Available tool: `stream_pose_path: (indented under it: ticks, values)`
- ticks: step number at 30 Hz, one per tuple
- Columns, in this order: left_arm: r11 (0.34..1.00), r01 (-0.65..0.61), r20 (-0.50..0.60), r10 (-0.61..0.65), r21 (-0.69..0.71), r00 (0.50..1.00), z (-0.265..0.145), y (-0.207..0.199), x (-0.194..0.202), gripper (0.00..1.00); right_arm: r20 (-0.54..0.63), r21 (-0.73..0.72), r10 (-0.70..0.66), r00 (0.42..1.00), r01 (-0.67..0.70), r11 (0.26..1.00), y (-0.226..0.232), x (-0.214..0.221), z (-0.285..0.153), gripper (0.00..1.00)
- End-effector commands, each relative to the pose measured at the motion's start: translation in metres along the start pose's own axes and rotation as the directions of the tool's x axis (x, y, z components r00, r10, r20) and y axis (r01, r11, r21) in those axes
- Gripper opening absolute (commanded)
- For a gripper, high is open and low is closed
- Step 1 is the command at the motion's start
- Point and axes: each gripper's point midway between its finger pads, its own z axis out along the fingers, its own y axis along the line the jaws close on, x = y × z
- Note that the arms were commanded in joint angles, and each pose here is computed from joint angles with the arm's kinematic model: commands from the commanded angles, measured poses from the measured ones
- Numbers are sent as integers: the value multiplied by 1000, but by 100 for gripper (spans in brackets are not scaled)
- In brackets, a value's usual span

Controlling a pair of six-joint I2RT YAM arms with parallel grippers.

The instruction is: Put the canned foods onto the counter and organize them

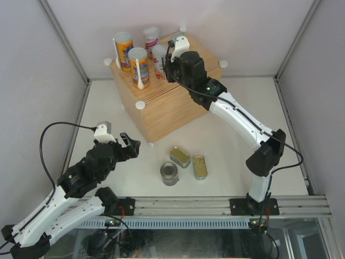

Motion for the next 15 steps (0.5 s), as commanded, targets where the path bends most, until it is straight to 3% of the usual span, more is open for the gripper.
stream_pose_path:
  ticks: [1, 15]
  values:
    - [1000, -2, 28, 2, -16, 1000, 5, 1, -5, 93, 44, -10, 32, 999, -31, 999, -2, -13, 4, 16]
    - [999, -24, 31, 25, -26, 999, 8, 3, -6, 93, 29, -11, 37, 999, -37, 999, -7, -5, 16, 16]
